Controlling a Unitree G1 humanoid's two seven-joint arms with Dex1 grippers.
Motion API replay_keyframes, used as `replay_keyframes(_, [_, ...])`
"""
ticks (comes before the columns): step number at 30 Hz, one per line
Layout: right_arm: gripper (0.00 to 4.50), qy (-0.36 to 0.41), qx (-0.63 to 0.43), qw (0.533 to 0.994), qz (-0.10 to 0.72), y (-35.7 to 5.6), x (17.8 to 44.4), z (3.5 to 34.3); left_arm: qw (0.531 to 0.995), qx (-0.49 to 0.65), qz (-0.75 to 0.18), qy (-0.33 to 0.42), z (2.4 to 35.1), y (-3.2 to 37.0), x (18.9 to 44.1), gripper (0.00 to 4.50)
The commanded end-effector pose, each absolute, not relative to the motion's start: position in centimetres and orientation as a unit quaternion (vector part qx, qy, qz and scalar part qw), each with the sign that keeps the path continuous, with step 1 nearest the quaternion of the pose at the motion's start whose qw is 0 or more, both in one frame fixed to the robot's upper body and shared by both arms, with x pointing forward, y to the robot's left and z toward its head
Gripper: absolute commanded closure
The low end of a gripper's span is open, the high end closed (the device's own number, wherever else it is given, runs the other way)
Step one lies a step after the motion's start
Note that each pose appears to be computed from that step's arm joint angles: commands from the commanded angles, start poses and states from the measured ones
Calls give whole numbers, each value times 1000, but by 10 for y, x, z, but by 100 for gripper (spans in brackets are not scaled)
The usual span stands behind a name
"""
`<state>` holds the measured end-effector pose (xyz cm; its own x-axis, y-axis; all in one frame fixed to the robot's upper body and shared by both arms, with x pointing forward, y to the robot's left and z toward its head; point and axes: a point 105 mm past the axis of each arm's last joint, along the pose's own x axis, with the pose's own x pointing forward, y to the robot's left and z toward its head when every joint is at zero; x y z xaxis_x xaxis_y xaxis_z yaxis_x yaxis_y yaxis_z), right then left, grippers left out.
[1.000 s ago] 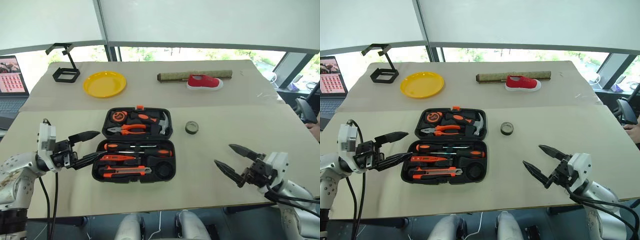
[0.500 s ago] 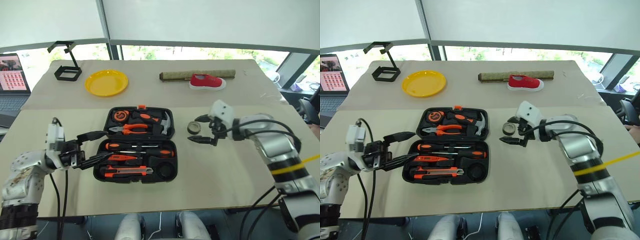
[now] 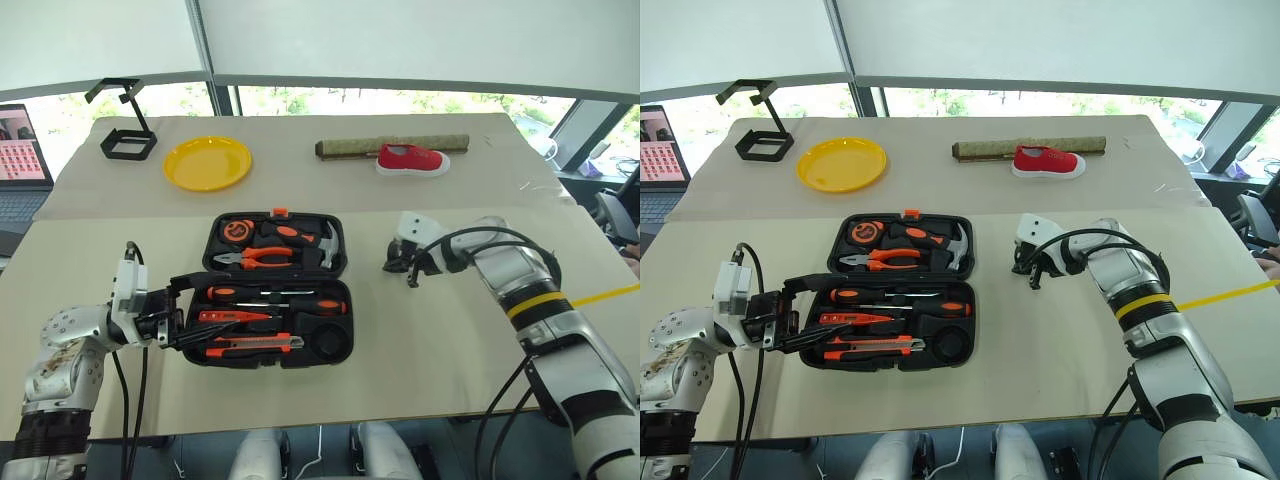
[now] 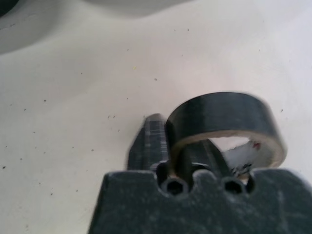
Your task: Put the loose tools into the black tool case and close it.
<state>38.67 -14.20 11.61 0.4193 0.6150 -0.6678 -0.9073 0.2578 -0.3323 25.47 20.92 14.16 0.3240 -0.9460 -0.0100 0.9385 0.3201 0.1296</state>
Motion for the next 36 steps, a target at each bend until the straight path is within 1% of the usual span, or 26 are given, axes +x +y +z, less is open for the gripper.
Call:
replay_keyframes(1, [447, 123, -316, 717, 608, -111, 355, 156, 807, 81, -584, -42, 150, 215, 248, 0])
replay_keyframes(3, [447, 103, -269, 676, 678, -90, 323, 174, 804, 92, -586, -34, 149, 219, 243, 0])
replay_keyframes(5, [447, 123, -225, 650, 715, -71, 296, 181, 801, 103, -589, -18, 145, 225, 236, 0])
replay_keyframes(8, [447, 171, -205, 619, 739, -58, 268, 172, 800, 110, -590, -2, 140, 230, 230, 0])
replay_keyframes(10, [447, 200, -201, 611, 739, -50, 259, 159, 802, 108, -587, 4, 137, 233, 227, 0])
replay_keyframes(13, [447, 239, -229, 612, 719, -49, 257, 134, 802, 105, -587, 9, 134, 232, 221, 0])
replay_keyframes(15, [447, 252, -235, 614, 710, -50, 257, 126, 802, 103, -589, 9, 134, 231, 217, 0])
replay_keyframes(19, [447, 273, -248, 613, 699, -52, 257, 120, 799, 102, -592, -15, 140, 229, 212, 0])
replay_keyframes(23, [447, 311, -273, 602, 683, -60, 256, 107, 776, 137, -615, 13, 132, 232, 203, 0])
replay_keyframes(30, [447, 340, -277, 597, 672, -63, 256, 102, 775, 145, -615, 14, 127, 230, 206, 0])
replay_keyframes(31, [369, 341, -282, 594, 672, -64, 256, 101, 775, 146, -615, 14, 125, 229, 205, 0])
replay_keyframes(32, [351, 341, -284, 592, 672, -63, 256, 102, 775, 145, -615, 14, 124, 229, 205, 0])
replay_keyframes(34, [274, 339, -289, 588, 676, -61, 256, 105, 776, 145, -614, 14, 122, 228, 206, 0])
replay_keyframes(36, [212, 336, -293, 581, 681, -58, 255, 107, 777, 146, -612, 13, 120, 229, 208, 0])
